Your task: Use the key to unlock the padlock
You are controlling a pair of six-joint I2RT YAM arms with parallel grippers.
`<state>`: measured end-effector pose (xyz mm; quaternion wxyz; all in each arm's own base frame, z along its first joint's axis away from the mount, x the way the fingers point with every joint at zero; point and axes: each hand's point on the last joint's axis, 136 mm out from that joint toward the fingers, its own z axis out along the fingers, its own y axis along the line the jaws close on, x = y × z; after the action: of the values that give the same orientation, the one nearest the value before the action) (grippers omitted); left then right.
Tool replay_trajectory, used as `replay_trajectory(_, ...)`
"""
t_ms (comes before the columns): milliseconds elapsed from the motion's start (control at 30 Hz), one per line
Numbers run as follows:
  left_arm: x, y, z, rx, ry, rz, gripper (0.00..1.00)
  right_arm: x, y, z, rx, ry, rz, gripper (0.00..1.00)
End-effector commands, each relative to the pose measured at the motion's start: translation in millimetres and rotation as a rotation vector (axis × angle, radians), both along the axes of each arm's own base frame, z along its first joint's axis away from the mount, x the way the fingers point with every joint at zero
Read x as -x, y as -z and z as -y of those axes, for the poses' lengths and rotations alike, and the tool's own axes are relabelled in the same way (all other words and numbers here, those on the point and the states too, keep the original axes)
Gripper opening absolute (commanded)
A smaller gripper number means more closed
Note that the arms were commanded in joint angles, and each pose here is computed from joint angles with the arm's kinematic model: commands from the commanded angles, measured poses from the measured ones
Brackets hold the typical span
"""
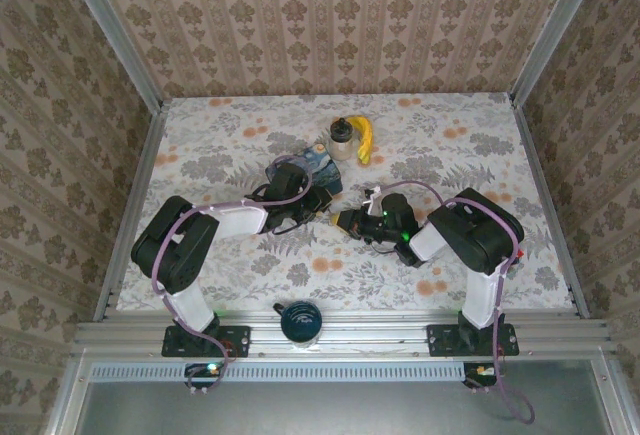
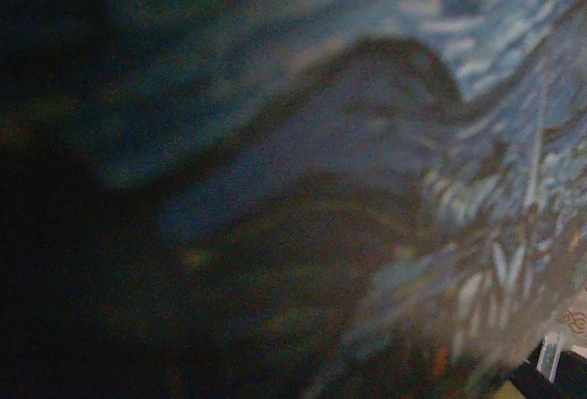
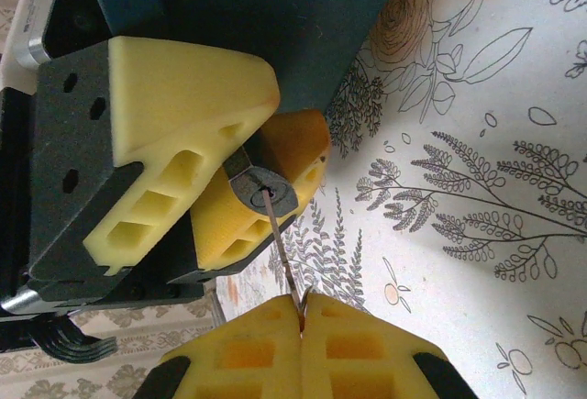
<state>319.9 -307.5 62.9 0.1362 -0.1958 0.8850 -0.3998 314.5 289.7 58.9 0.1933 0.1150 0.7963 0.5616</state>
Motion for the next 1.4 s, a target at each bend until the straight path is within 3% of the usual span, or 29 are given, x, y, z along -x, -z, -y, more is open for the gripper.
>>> replay_trajectory(0,25.7,19.8,1.2,0.02,0.029,-0.15,0.15,-10.4,4.2,1.6,0.026,0.025,0.008,0.0)
replay_trajectory(667,30.2,10.7,-5.4,-0.021,0.032,-0.156,0.15,-0.2,13.8,3.4,0.065,-0.022,-0.141,0.0)
replay_trajectory(1367,33.8,6.4,-5.0,-0.049,0.029,-0.177,0.15,-0.6,-3.7,8.8,0.055,-0.013,-0.141,0.0)
